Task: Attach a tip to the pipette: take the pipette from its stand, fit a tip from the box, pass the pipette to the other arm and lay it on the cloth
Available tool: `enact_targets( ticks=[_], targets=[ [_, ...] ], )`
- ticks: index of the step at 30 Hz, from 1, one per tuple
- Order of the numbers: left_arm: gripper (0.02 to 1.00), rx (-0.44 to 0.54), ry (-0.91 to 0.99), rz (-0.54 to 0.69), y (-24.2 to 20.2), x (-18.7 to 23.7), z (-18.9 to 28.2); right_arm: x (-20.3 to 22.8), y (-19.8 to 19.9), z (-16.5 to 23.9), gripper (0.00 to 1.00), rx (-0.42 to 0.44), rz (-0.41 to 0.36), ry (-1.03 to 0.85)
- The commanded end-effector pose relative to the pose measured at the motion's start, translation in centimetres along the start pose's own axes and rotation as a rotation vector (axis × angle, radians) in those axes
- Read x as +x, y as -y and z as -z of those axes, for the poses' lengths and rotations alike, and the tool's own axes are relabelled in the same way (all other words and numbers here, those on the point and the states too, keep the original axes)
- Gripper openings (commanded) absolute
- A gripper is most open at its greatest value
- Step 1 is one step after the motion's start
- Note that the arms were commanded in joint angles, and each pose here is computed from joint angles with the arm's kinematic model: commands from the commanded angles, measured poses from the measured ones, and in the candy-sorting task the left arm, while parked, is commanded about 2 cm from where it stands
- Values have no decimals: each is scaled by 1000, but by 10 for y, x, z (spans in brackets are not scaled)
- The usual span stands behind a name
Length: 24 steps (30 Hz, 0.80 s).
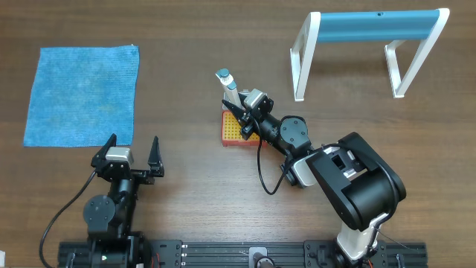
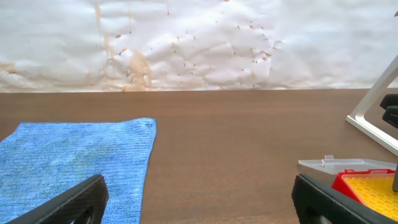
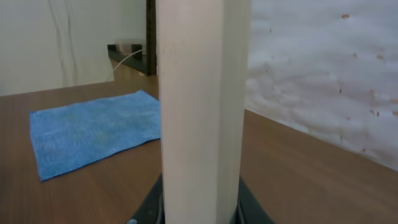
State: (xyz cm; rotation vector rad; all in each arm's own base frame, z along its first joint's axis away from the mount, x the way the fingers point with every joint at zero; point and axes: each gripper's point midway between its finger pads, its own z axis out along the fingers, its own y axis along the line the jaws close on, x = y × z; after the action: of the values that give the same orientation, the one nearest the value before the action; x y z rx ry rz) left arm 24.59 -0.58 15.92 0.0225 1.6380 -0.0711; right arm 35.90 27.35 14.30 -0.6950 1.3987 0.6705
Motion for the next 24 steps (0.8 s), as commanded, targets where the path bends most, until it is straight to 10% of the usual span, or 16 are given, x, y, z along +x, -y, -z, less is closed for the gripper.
enact_targets(
  ticks=[1,24],
  targets=[
    [952,-7,-3,-2,-1,1,0,26,-7,10,80,-18,-50,-80],
    [954,-7,-3,-2,-1,1,0,-29,-1,-1,80,-17,10,75]
  ],
)
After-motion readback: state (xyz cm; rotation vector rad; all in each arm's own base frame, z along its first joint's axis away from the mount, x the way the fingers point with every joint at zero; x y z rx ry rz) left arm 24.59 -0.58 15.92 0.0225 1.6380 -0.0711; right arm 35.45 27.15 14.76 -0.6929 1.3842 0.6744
